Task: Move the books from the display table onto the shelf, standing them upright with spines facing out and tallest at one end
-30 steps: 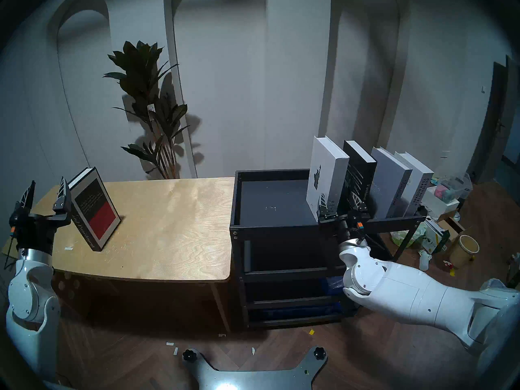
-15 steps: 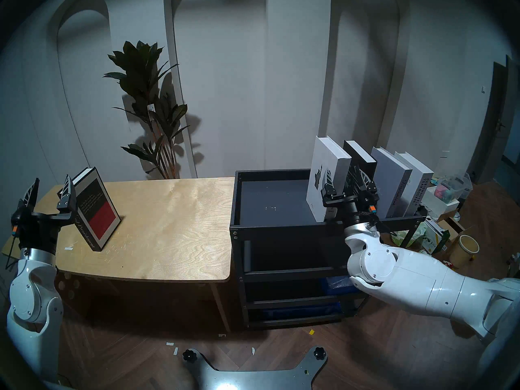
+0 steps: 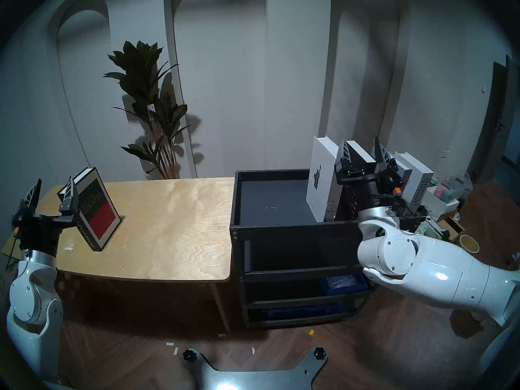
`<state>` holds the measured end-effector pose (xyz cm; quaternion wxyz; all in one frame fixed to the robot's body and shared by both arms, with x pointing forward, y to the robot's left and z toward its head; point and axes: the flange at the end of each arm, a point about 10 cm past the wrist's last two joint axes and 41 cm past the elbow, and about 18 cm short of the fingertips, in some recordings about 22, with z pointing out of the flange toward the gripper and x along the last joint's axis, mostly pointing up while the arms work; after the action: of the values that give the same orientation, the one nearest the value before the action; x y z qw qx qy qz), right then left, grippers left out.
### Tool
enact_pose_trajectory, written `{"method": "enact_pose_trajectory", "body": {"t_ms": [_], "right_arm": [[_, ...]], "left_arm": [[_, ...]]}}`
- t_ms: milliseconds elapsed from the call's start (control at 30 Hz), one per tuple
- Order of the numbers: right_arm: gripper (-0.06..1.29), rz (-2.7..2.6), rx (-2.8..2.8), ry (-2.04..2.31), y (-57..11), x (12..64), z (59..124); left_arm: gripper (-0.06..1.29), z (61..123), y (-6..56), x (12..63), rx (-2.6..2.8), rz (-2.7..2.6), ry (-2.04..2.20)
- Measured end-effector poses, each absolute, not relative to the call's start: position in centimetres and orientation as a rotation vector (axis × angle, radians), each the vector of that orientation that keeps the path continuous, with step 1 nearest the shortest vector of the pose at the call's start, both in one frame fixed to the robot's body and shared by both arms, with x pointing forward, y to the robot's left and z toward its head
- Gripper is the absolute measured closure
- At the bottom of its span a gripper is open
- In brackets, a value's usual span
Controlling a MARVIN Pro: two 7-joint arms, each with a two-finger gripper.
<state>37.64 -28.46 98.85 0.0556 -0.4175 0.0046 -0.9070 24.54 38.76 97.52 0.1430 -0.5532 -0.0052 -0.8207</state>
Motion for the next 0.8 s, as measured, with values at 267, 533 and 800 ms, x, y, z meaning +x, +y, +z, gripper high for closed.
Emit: {"method": "enact_pose_trajectory", "body": {"t_ms": [267, 533, 800], "right_arm": [[0.02, -2.657, -1.189, -0.074, -26.8, 34.1, 99.2], [0.02, -2.440, -1.344, -0.150, -24.1, 28.7, 95.3], [0.02, -2.230, -1.561, -0.150, -23.0, 23.3, 90.9]], "left_arm": [[-0.01, 94.5, 43.1, 24.3, -1.676, -2.222, 0.014], [-0.01, 92.8, 47.1, 24.1, -1.709, -2.106, 0.040], [-0.01, 92.4, 48.6, 25.3, -1.727, -2.091, 0.076]]}}
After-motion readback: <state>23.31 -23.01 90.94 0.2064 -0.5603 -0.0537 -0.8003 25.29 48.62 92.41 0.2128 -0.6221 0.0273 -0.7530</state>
